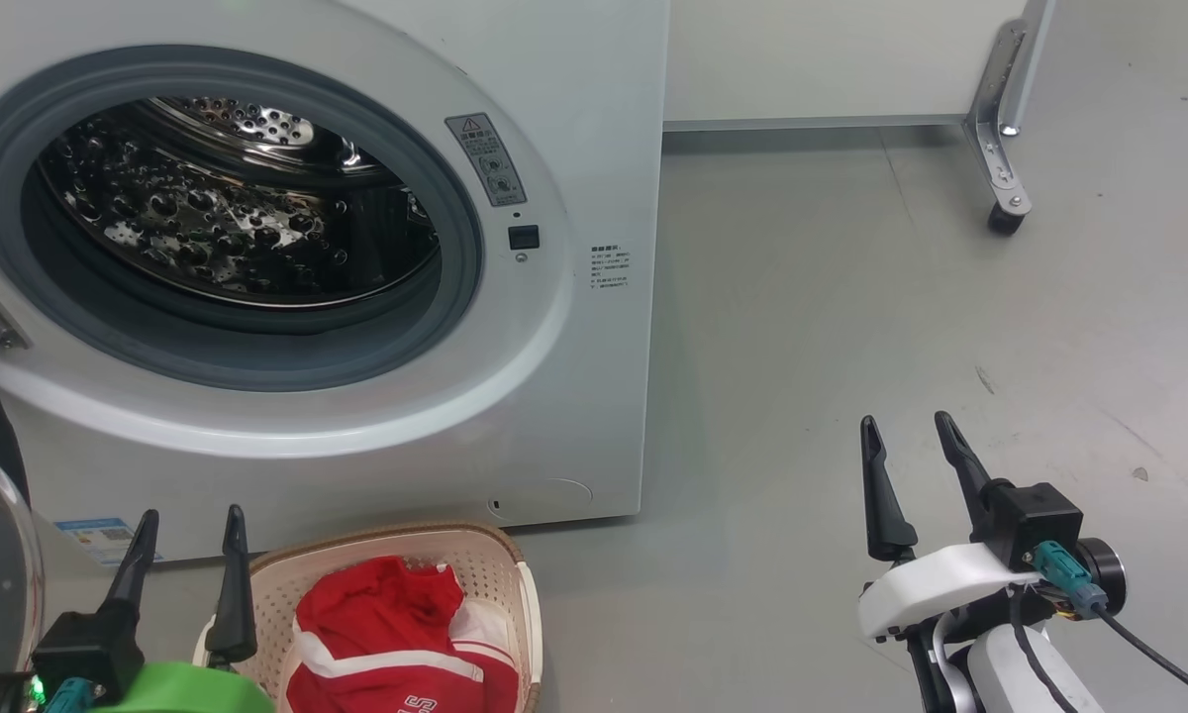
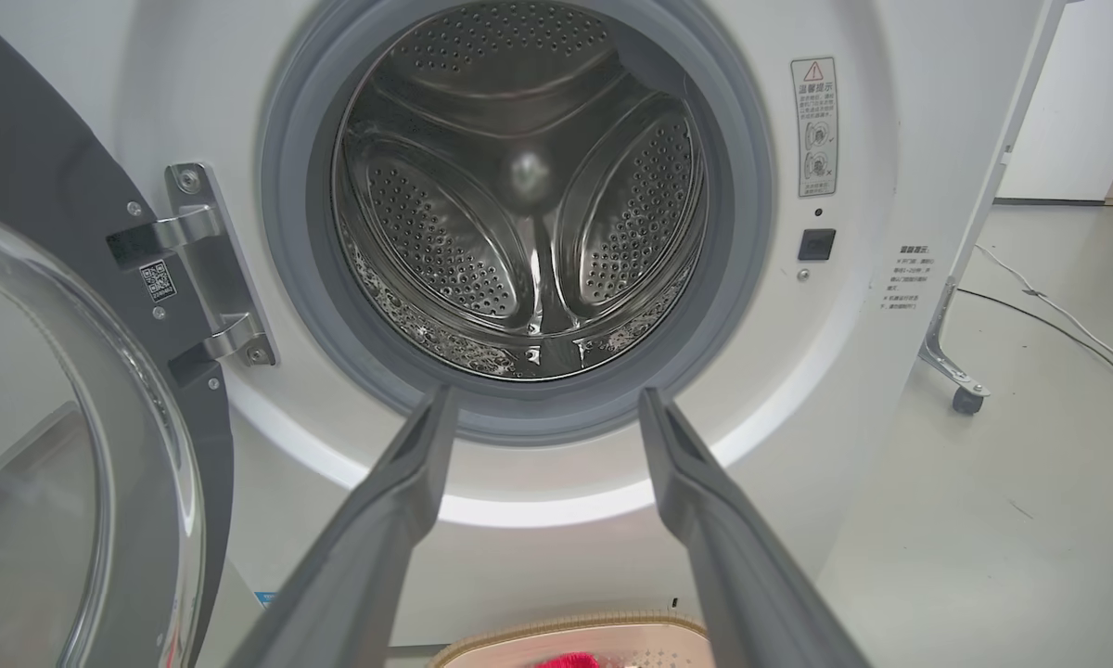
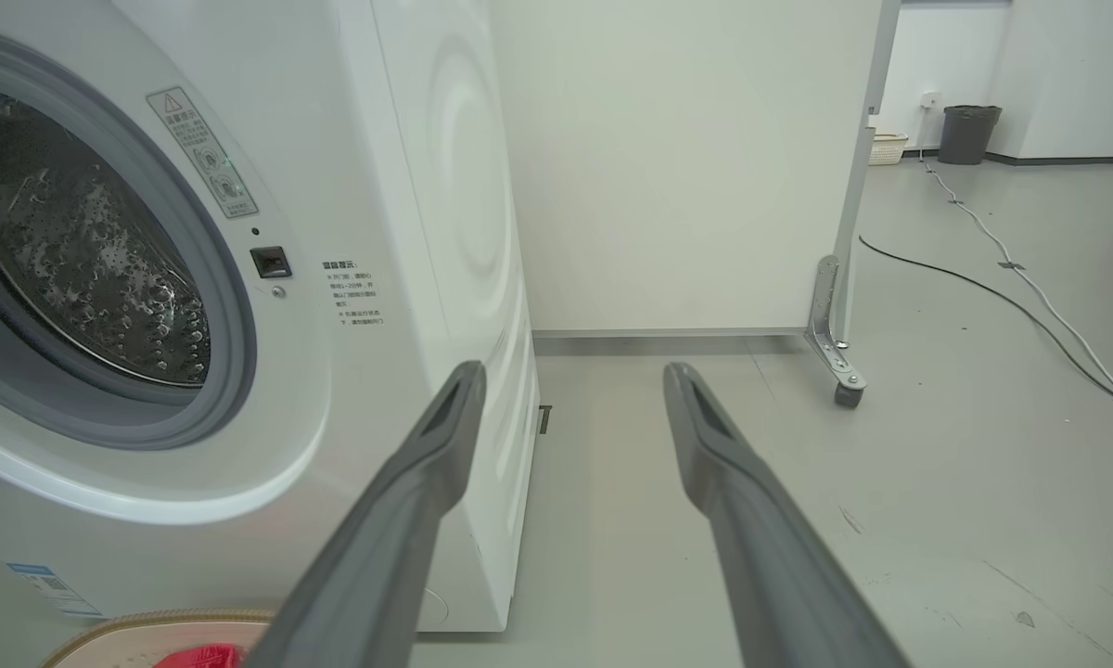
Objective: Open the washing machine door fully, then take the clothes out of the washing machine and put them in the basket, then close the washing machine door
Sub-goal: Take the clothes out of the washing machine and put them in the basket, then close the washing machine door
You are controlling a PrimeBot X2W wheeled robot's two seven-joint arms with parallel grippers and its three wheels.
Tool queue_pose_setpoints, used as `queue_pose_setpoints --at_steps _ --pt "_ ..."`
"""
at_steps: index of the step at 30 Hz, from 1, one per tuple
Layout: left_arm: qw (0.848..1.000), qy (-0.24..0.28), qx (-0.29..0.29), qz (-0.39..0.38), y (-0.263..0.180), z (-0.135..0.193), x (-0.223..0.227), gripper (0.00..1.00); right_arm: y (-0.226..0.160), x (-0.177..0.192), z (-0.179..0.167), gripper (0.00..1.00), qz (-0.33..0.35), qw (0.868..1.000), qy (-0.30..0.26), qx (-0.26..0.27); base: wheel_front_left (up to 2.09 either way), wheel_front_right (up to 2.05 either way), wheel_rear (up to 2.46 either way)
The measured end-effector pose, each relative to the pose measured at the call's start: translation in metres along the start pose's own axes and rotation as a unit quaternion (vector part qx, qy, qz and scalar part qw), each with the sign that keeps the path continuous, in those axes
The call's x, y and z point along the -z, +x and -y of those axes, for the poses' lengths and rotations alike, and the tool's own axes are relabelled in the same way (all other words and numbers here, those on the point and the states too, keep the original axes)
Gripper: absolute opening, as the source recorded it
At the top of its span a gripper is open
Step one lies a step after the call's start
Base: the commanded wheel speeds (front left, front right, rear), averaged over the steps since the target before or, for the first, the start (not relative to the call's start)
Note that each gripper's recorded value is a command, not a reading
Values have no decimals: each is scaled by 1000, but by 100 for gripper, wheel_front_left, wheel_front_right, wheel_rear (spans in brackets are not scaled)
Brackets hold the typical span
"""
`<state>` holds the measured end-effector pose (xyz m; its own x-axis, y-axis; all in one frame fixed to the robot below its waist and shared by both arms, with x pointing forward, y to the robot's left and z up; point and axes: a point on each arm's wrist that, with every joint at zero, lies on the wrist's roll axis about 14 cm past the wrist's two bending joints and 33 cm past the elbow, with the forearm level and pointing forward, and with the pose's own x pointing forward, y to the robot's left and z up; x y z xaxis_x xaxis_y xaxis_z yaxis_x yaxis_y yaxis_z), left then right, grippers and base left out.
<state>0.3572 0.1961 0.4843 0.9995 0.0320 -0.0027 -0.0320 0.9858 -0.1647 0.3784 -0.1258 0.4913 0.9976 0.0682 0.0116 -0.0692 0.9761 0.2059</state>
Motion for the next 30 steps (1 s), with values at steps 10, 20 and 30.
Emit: queue_pose_setpoints --at_steps 10,20,30 --pt "1000 1 -5 2 -3 -2 0 100 -2 4 1 100 -6 1000 0 0 0 0 0" --pt "1000 0 -11 4 -5 -3 0 100 -2 5 3 100 -7 1000 1 1 -13 13 0" --pt "1000 5 -14 8 -6 -6 -2 100 -2 4 6 100 -6 1000 2 6 -52 52 0"
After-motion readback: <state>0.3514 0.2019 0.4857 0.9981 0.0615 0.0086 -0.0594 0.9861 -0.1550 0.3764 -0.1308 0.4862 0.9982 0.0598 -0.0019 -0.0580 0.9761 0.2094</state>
